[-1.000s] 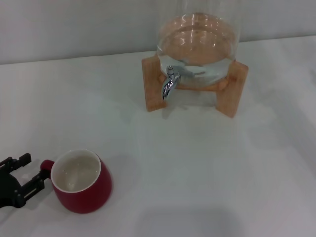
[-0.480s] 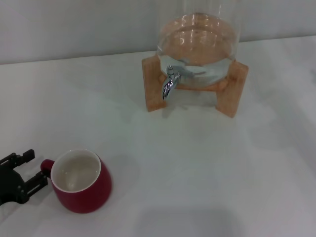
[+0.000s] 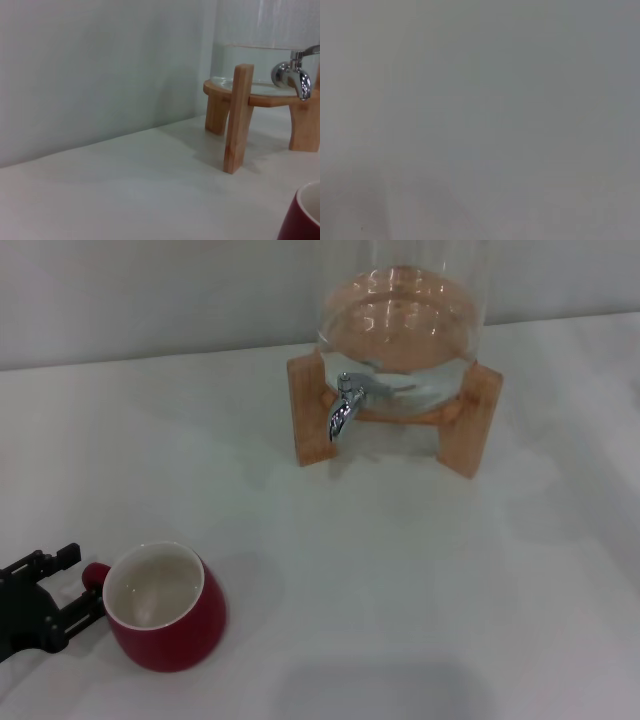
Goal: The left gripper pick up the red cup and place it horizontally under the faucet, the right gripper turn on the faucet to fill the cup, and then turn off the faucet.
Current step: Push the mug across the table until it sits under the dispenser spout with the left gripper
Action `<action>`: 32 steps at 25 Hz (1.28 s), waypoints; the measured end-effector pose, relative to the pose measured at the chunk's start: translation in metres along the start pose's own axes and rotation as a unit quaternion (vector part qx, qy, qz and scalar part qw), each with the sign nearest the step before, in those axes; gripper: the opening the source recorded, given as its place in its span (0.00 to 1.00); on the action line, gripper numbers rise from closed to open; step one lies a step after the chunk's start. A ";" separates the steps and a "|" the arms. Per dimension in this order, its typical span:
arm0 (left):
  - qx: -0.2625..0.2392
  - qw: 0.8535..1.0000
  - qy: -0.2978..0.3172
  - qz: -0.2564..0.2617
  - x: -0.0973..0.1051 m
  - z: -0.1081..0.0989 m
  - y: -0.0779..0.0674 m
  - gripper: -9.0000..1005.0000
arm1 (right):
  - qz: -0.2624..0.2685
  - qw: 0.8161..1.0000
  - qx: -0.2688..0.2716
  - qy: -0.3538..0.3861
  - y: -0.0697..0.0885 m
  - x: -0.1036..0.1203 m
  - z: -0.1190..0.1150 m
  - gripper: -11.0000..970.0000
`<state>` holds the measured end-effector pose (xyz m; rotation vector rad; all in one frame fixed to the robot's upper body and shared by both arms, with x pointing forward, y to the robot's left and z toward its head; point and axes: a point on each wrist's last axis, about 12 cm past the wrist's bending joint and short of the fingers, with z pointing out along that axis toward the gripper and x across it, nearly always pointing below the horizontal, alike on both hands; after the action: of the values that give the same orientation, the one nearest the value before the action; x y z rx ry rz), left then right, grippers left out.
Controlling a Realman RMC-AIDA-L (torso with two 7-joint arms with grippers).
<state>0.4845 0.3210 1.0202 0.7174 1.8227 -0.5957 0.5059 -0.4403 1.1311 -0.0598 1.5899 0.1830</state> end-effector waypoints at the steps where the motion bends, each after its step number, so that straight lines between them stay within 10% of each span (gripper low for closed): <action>1: 0.000 1.000 0.000 -0.001 0.000 0.000 0.000 0.62 | 0.000 1.000 0.000 0.000 0.000 0.000 0.000 0.65; 23: 0.005 0.999 0.000 -0.045 0.000 -0.002 -0.002 0.20 | 0.001 1.000 0.001 0.002 -0.001 0.001 -0.002 0.65; 32: -0.003 0.998 -0.031 -0.049 -0.007 -0.002 0.001 0.20 | 0.001 1.000 0.001 0.002 -0.001 0.002 -0.003 0.65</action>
<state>0.4860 0.3219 1.0277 0.6018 1.8092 -0.6704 0.5034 -0.4411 1.1294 -0.0573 1.5948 0.1834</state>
